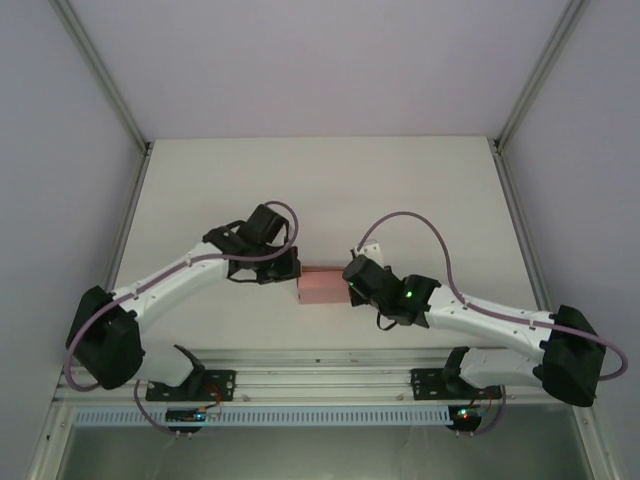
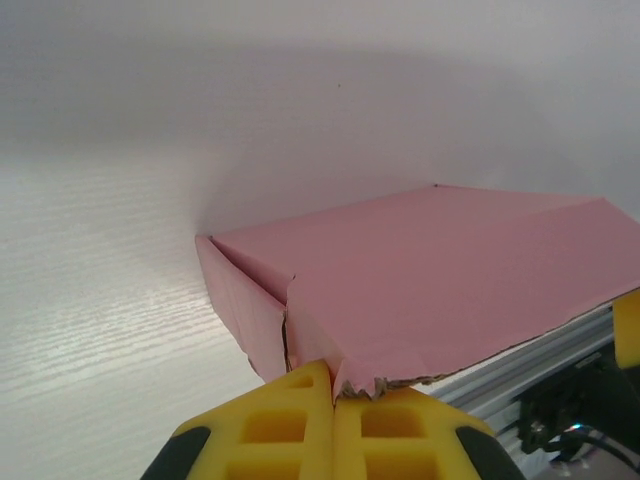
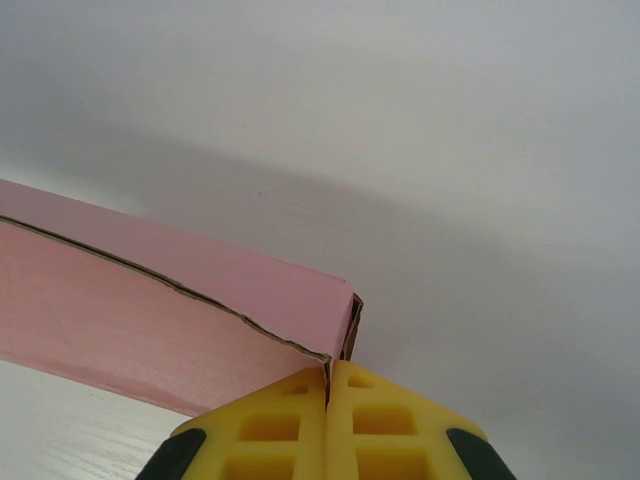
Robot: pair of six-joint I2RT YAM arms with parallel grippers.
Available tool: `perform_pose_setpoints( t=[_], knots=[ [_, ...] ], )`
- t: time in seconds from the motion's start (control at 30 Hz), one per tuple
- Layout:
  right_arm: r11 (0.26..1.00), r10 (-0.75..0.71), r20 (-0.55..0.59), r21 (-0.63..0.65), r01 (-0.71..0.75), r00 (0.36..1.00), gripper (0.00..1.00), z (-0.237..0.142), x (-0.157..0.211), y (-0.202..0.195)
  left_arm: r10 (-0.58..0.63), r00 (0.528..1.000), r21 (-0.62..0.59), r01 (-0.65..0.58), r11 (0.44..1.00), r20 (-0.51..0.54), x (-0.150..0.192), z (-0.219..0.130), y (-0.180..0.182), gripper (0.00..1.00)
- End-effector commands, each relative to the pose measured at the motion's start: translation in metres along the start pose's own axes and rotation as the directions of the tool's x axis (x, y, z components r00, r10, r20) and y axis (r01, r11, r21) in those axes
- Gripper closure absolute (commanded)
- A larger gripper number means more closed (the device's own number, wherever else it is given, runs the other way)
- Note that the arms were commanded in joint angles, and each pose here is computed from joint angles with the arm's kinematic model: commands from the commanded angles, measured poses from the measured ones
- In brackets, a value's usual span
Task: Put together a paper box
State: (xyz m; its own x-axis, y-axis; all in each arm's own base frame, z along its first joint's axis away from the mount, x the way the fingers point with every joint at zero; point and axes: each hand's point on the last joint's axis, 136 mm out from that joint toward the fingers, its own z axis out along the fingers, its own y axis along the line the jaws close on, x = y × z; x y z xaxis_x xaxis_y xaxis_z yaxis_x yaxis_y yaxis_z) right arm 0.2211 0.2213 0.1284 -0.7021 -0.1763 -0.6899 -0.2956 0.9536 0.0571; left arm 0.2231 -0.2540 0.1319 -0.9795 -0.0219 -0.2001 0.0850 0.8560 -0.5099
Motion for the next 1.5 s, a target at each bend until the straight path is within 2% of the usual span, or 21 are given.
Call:
perform_pose_setpoints(
  t=[0.0,0.17,0.37,0.47,0.6,0.73,0.8,0.93,1.07,1.23,1.33,1.4,1.47],
  knots=[
    [0.998,-0.049,-0.064,-0.037,0.047,0.997,1.00,0.004,0.022,0.005,0.063,0.997,-0.039,-0.065,0.997,-0.051,0.026,0.013,0.016,1.00],
    [0.993,-0.096,-0.038,-0.074,0.093,0.995,1.00,0.003,0.021,0.010,0.197,0.976,-0.088,-0.205,0.975,-0.091,0.042,0.018,0.025,1.00],
    [0.988,-0.126,-0.035,-0.097,0.122,0.991,1.00,0.003,0.025,0.012,0.273,0.949,-0.159,-0.298,0.941,-0.160,0.056,0.028,0.035,1.00],
    [0.988,-0.113,-0.039,-0.115,0.108,0.993,0.94,0.001,0.028,0.012,0.280,0.941,-0.175,-0.313,0.933,-0.190,0.064,0.036,0.039,1.00],
    [0.977,-0.086,0.003,-0.193,0.085,0.996,0.80,-0.017,0.013,0.022,0.284,0.941,-0.173,-0.316,0.933,-0.186,0.063,0.041,0.037,1.00],
    [0.972,0.013,0.104,-0.235,0.012,0.994,0.58,-0.038,-0.019,0.017,0.288,0.945,-0.195,-0.315,0.929,-0.156,0.055,0.035,0.035,1.00],
    [0.971,0.059,0.145,-0.236,-0.024,0.988,0.55,-0.044,-0.032,0.008,0.292,0.945,-0.189,-0.317,0.930,-0.145,0.053,0.033,0.032,1.00],
    [0.966,0.140,0.147,-0.238,-0.103,0.979,0.39,-0.041,-0.045,-0.008,0.310,0.942,-0.175,-0.330,0.928,-0.130,0.050,0.029,0.025,1.00],
    [0.960,0.181,0.071,-0.229,-0.160,0.981,0.39,-0.025,-0.042,-0.014,0.323,0.939,-0.164,-0.339,0.926,-0.118,0.047,0.027,0.021,1.00],
    [0.959,0.213,-0.035,-0.183,-0.216,0.976,0.49,-0.001,-0.015,-0.019,0.343,0.933,-0.154,-0.356,0.922,-0.105,0.044,0.024,0.014,0.97],
    [0.958,0.245,-0.072,-0.137,-0.253,0.967,0.53,0.010,0.003,-0.027,0.367,0.925,-0.127,-0.377,0.917,-0.099,0.043,0.019,0.007,0.87],
    [0.945,0.291,-0.090,-0.127,-0.301,0.952,0.53,0.013,0.013,-0.029,0.383,0.920,-0.115,-0.391,0.913,-0.085,0.041,0.013,0.001,0.85],
    [0.937,0.313,-0.102,-0.127,-0.325,0.944,0.55,0.015,0.023,-0.030,0.401,0.913,-0.108,-0.407,0.907,-0.077,0.040,0.005,-0.003,0.77]
  ],
)
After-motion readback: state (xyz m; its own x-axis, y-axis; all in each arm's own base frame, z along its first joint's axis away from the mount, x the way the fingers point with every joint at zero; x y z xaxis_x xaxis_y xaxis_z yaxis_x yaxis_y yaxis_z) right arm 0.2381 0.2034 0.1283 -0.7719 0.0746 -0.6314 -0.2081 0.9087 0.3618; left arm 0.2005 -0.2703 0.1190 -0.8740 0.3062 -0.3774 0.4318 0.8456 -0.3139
